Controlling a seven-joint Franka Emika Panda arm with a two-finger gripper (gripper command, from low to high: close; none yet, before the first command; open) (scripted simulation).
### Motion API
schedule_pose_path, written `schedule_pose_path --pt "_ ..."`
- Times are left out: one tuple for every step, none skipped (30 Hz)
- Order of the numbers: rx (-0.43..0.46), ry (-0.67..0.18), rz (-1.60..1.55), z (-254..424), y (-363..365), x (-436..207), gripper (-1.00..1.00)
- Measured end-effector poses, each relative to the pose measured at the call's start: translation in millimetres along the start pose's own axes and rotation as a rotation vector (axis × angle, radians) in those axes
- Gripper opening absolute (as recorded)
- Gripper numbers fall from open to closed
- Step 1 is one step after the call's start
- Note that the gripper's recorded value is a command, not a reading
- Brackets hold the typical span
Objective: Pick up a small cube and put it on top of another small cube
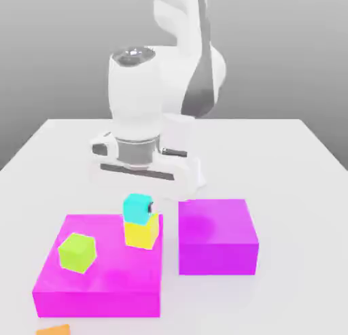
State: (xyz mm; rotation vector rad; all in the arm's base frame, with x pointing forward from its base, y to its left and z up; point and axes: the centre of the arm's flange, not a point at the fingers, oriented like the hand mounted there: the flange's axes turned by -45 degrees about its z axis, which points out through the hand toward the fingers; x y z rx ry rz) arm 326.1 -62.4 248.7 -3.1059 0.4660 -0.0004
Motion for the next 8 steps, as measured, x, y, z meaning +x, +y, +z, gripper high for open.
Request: schedule_pose_path --pt "0.000 0.000 0.000 0.0 0.0 0.0 1.00" --pt "0.000 0.000 0.000 0.0 0.0 0.0 1.00" --pt "-0.001 0.000 0.000 2.6 0.1 -0.4 1.00" --pt "-0.001 0.000 0.000 -1.3 0.1 0.1 1.00" --pt "-0.001 0.000 0.000 -8.6 0.0 0.8 1.00" --pt "-0.001 0.000 0.000 -17.6 -0.1 1.4 1.00" --pt "-0.001 0.000 0.000 -27.6 -0.2 1.7 1.00" --pt "-0.001 0.000 0.000 -38.0 -0.2 1.6 1.00"
